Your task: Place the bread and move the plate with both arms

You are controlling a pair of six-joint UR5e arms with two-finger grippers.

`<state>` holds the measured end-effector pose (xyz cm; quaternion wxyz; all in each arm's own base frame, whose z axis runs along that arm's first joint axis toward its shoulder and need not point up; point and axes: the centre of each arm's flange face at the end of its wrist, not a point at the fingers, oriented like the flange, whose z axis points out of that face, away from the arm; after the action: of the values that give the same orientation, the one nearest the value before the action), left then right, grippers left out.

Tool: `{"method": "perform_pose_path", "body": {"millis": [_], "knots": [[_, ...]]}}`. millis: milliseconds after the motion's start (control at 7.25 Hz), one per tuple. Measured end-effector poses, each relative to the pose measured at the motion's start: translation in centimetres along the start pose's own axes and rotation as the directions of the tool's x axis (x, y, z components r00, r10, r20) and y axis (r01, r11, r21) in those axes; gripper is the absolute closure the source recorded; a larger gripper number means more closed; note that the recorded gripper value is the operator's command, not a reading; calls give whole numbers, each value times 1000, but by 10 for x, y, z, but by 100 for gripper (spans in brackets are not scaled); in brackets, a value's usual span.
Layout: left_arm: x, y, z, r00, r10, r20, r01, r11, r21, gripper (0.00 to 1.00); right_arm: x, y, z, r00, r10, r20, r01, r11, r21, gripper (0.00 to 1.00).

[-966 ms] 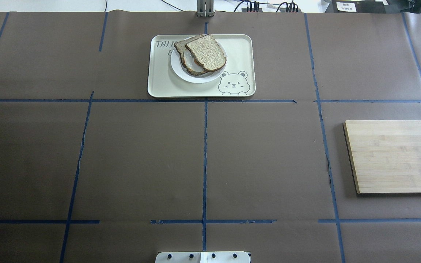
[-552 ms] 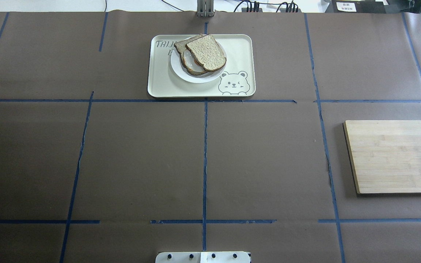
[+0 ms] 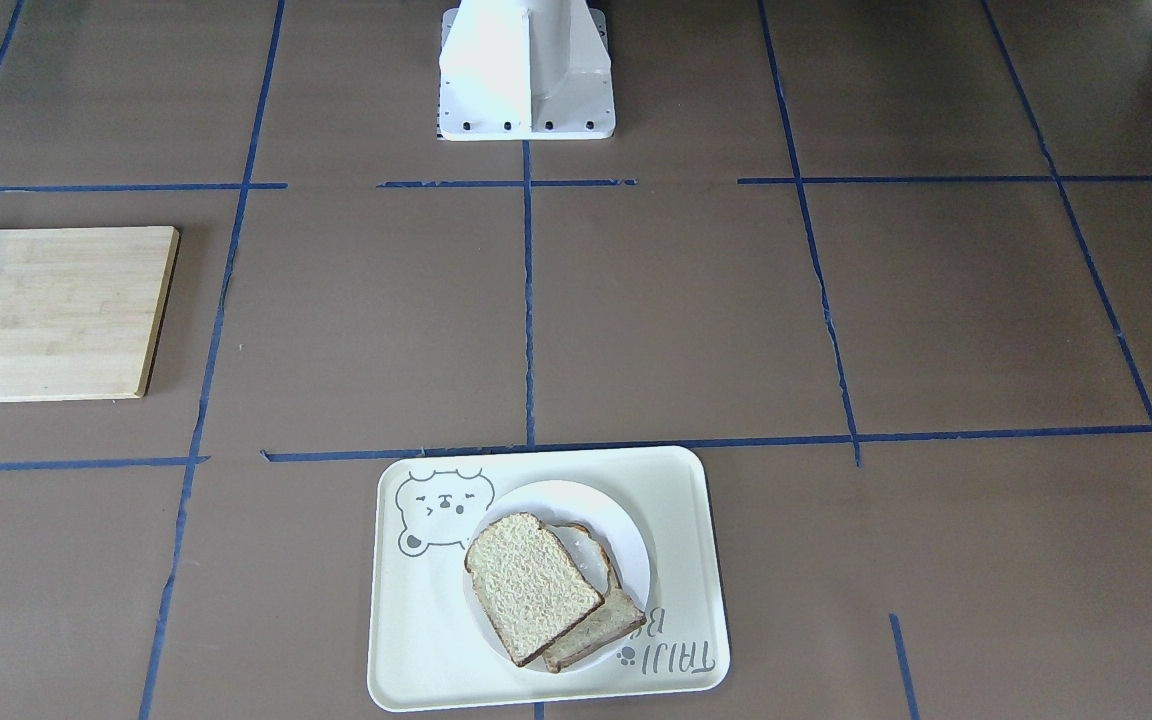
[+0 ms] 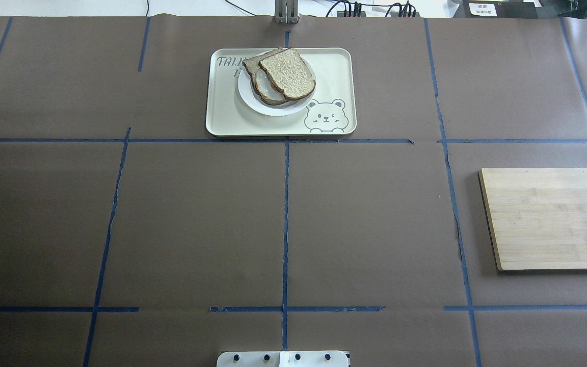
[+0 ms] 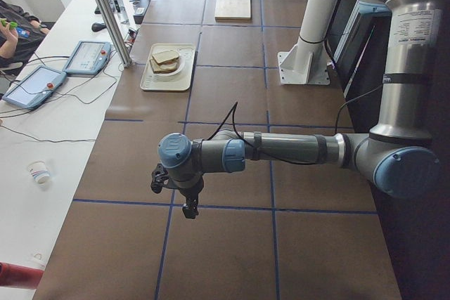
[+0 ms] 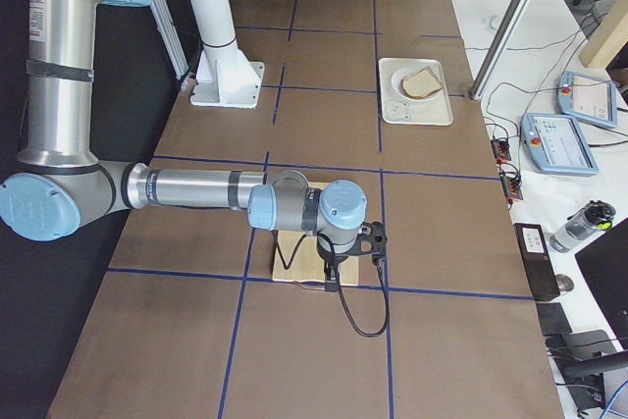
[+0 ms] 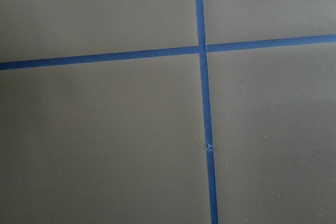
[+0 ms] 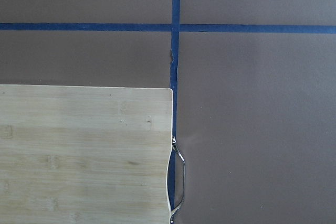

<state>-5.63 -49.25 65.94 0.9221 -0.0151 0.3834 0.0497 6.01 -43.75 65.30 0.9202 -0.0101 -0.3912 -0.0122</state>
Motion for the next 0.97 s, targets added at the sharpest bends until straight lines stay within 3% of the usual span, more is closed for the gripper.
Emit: {"method": "perform_pose_path", "body": {"millis": [966], "knots": [[0,0,0,1000,0,-9,0,1000,4,0,4,1,-2,1000,6,-5,-6,1000,3,0]]}}
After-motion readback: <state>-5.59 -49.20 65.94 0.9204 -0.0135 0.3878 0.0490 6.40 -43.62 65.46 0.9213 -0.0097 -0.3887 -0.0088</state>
